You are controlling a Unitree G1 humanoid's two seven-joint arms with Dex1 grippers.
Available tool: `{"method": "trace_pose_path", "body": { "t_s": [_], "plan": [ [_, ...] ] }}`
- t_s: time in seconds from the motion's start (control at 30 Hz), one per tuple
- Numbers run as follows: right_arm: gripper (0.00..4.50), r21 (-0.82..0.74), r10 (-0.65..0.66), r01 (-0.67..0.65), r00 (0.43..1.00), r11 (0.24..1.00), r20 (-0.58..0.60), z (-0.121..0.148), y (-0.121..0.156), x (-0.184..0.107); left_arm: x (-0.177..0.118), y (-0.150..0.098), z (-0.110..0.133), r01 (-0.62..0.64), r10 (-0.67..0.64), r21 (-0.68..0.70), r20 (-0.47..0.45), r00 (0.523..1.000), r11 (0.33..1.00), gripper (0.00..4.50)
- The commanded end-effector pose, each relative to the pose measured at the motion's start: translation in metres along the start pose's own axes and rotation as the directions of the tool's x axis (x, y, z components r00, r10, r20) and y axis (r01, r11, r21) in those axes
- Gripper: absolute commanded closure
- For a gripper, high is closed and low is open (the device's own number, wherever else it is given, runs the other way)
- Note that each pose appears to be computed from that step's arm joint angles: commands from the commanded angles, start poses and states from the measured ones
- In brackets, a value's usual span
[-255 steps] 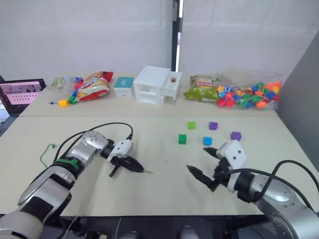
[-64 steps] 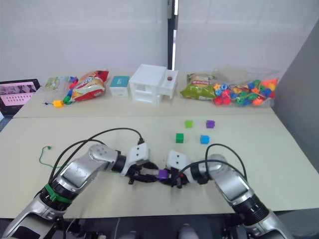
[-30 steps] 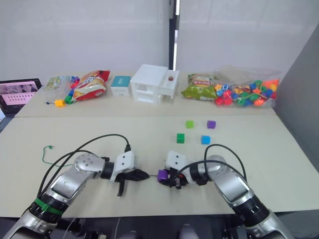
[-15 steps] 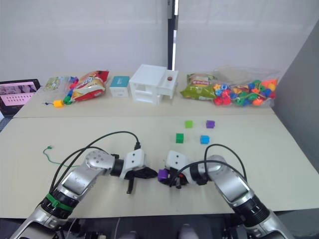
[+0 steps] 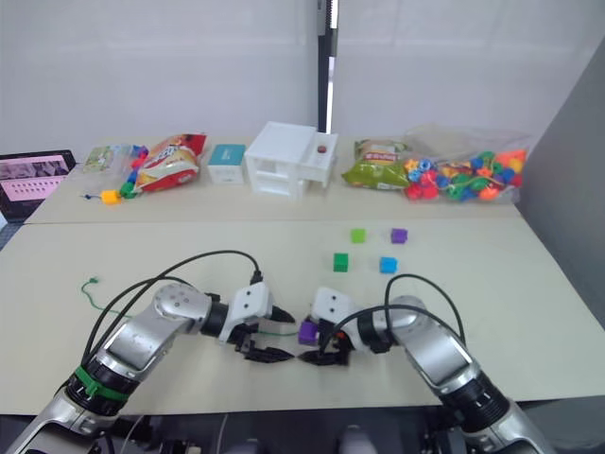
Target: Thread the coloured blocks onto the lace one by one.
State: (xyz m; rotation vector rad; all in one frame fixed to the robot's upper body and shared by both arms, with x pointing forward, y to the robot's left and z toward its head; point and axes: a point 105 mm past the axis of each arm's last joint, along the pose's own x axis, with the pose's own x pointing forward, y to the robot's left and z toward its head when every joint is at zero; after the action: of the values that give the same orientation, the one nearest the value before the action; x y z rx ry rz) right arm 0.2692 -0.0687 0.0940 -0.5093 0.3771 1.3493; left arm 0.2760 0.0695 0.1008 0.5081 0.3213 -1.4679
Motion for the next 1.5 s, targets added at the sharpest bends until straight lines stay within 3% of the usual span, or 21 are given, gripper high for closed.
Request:
{"method": "trace_pose_path", "body": {
  "t_s": [0.03, 0.3, 0.63, 0.67, 1.13, 1.37, 1.5],
  "plan": [
    [0.0, -0.039, -0.047, 0.047, 0.999, 0.998, 0.005, 0.007, -0.004, -0.019, 0.012, 0.004, 0.011, -0.009, 0.009, 0.06, 0.003, 1.0, 0.998, 0.08],
    [0.0, -0.045, -0.094, 0.091, 0.993, 0.995, -0.071, -0.012, -0.009, -0.033, 0.038, 0.009, 0.011, 0.013, -0.014, 0.062, 0.024, 1.0, 0.998, 0.08],
    [0.0, -0.043, -0.134, 0.131, 0.987, 0.99, -0.086, -0.023, -0.01, -0.038, 0.036, 0.007, 0.019, 0.044, -0.049, 0.056, 0.079, 0.996, 0.997, 3.28],
    [0.0, -0.043, -0.135, 0.132, 0.987, 0.99, -0.086, -0.024, -0.01, -0.039, 0.036, 0.006, 0.019, 0.046, -0.05, 0.056, 0.079, 0.996, 0.997, 3.29],
    [4.49, -0.087, -0.152, 0.144, 0.984, 0.986, -0.09, -0.032, -0.016, -0.042, 0.029, 0.008, 0.017, 0.041, -0.045, 0.052, 0.073, 0.996, 0.998, 3.29],
    [4.5, -0.101, -0.12, 0.114, 0.992, 0.988, -0.05, -0.021, -0.014, -0.042, 0.023, 0.011, 0.011, 0.011, -0.012, 0.027, 0.065, 0.998, 1.0, 3.29],
    [4.5, -0.123, -0.113, 0.105, 0.992, 0.987, -0.06, -0.014, -0.012, -0.053, -0.013, 0.011, -0.014, -0.046, 0.046, -0.016, 0.014, 0.999, 0.999, 3.29]
  ]
}}
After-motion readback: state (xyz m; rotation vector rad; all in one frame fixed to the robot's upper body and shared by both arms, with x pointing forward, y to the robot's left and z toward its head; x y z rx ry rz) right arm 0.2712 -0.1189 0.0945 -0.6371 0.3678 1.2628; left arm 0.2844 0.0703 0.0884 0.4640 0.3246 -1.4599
